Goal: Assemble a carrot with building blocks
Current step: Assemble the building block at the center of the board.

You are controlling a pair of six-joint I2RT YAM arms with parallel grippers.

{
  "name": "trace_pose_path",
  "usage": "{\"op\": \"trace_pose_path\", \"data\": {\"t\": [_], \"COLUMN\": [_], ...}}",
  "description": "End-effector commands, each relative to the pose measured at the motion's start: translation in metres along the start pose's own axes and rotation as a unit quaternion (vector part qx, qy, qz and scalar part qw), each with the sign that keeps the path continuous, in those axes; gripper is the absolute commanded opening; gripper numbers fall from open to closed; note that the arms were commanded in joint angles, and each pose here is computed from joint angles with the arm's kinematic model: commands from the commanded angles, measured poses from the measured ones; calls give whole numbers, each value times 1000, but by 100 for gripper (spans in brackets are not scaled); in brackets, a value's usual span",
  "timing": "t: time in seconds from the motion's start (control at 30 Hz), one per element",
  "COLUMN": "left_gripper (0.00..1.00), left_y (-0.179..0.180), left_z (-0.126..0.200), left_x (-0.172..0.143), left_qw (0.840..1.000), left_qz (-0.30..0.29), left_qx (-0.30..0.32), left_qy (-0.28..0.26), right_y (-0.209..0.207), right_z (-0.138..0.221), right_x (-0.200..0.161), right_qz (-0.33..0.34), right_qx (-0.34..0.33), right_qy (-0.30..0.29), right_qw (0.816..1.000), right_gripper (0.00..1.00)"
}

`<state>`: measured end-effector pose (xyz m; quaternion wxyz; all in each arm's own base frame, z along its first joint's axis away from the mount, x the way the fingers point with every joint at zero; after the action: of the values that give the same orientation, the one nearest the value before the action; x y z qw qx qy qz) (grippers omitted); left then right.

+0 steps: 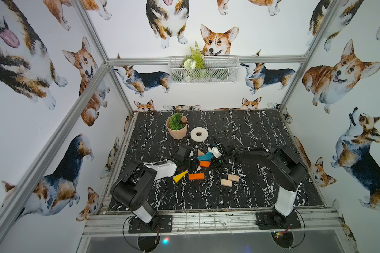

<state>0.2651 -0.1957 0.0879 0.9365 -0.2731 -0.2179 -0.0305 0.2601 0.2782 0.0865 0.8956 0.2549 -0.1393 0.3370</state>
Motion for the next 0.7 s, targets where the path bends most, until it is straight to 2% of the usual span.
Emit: {"op": "trace_pose_path", "data": {"t": [0.0, 0.67], "left_gripper": [33, 33], "left_y": [-9, -11], "left_z": [-2, -2], "left_x": [-13, -12], "left_qw": [998, 998], "left_qz": [-2, -2], "left_qx": [-43, -50], "left_qy": [48, 46], "right_y": [-7, -6], "right_z": [-2, 2], "right_x": [5, 5], "right_qz": [17, 18], "right_qx": [-41, -40], "right_qy": [-15, -17], "right_qw": [999, 999], "right_gripper": [16, 15]}}
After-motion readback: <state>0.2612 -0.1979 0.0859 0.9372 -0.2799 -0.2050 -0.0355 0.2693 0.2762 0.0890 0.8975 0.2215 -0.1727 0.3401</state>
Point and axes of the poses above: each gripper's point midway between its finger pads, its own z axis back along the fingers, its own y axis along the line the jaws close on, x = y × z, the point moved 8 cm from there along z, back along the fingers, and after that the axes turned 15 degrees about z, right-handed, at the moved point
